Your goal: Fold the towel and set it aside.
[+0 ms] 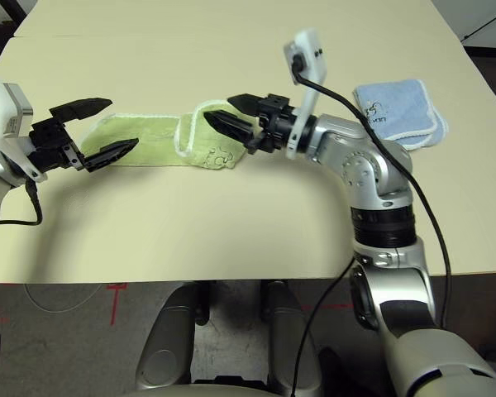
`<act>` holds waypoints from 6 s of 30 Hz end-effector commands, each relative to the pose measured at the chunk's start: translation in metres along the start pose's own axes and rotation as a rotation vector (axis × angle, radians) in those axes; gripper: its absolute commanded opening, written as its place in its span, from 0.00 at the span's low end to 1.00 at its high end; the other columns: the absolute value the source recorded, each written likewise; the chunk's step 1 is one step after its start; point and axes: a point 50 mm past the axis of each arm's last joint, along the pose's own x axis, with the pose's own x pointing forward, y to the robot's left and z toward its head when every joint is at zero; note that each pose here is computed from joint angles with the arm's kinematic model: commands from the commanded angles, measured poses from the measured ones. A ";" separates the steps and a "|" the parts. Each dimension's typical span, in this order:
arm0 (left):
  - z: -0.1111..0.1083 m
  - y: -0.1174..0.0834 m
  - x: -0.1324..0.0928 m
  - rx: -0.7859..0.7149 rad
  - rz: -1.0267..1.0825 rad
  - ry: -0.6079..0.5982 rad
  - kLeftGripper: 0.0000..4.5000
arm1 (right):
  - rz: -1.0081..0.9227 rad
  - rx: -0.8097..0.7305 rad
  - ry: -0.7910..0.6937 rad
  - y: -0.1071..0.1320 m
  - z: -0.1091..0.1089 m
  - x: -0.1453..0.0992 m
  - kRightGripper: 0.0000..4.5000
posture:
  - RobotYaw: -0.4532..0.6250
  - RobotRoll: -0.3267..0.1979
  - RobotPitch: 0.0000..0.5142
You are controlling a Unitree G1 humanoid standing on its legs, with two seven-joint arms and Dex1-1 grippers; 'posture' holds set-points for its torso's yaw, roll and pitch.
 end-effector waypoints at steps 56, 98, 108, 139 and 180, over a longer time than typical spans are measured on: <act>-0.037 -0.048 -0.017 -0.979 0.610 0.318 1.00 | 0.138 -0.413 -0.006 -0.015 -0.024 -0.029 0.99 | 0.55 0.62 0.59; -0.042 -0.019 0.019 -1.108 0.811 0.219 1.00 | 0.057 -0.439 0.009 -0.021 -0.021 -0.039 0.99 | 0.49 0.62 0.58; -0.026 -0.034 0.029 -1.125 0.640 0.218 1.00 | 0.044 -0.440 0.012 -0.024 -0.023 -0.038 0.99 | 0.50 0.62 0.58; -0.030 -0.026 0.041 -0.939 0.710 0.253 0.00 | 0.001 -0.460 0.014 -0.023 -0.026 -0.038 1.00 | 0.48 0.62 0.60; 0.066 -0.090 0.091 -0.588 -0.165 0.122 0.00 | -0.084 -0.421 0.063 -0.035 -0.034 -0.061 1.00 | 0.45 0.62 0.58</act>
